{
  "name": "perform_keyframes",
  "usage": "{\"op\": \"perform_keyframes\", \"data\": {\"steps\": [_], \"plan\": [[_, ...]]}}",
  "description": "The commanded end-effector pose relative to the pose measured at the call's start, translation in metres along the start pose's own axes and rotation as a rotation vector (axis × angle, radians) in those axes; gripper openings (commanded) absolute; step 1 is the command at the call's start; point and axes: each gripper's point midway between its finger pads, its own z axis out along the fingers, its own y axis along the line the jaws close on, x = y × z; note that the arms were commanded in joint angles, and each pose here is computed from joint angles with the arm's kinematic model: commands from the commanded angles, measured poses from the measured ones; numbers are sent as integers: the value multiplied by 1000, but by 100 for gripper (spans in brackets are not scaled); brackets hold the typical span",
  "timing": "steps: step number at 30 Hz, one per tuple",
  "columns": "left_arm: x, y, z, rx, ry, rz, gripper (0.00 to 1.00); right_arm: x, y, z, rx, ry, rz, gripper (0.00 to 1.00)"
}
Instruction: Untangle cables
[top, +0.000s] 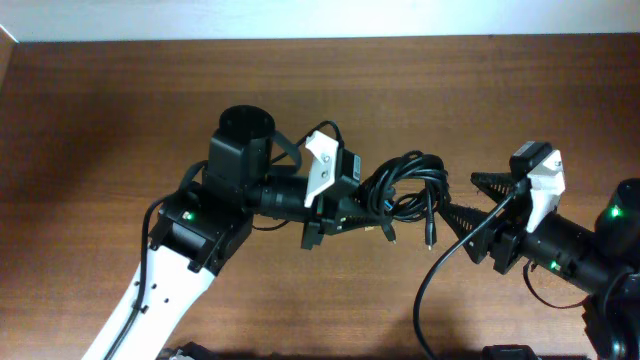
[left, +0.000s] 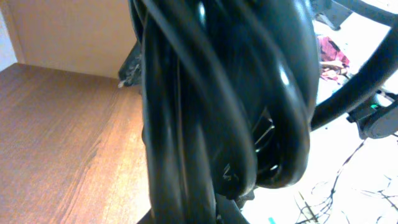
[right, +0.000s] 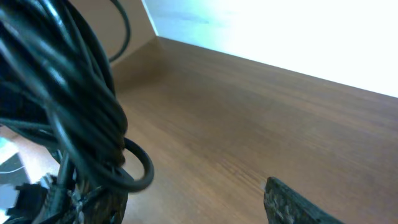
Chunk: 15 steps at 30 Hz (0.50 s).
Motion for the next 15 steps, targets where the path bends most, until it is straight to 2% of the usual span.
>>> {"op": "perform_keyframes", "data": {"steps": [1, 9, 13, 14, 15], "plan": [[-15, -17, -1, 40, -24, 50, 0, 0, 12, 2, -79, 4, 12, 69], [-21, -3, -12, -17, -46, 65, 0, 9, 25, 1, -156, 32, -25, 70], [-22, -14, -10, 40, -52, 64, 0, -1, 31, 0, -193, -10, -63, 70], [-22, -18, -6, 57, -49, 67, 0, -3, 30, 0, -193, -16, -70, 68], [-21, -19, -5, 57, -47, 67, 0, -3, 30, 0, -193, -16, -69, 62]]}}
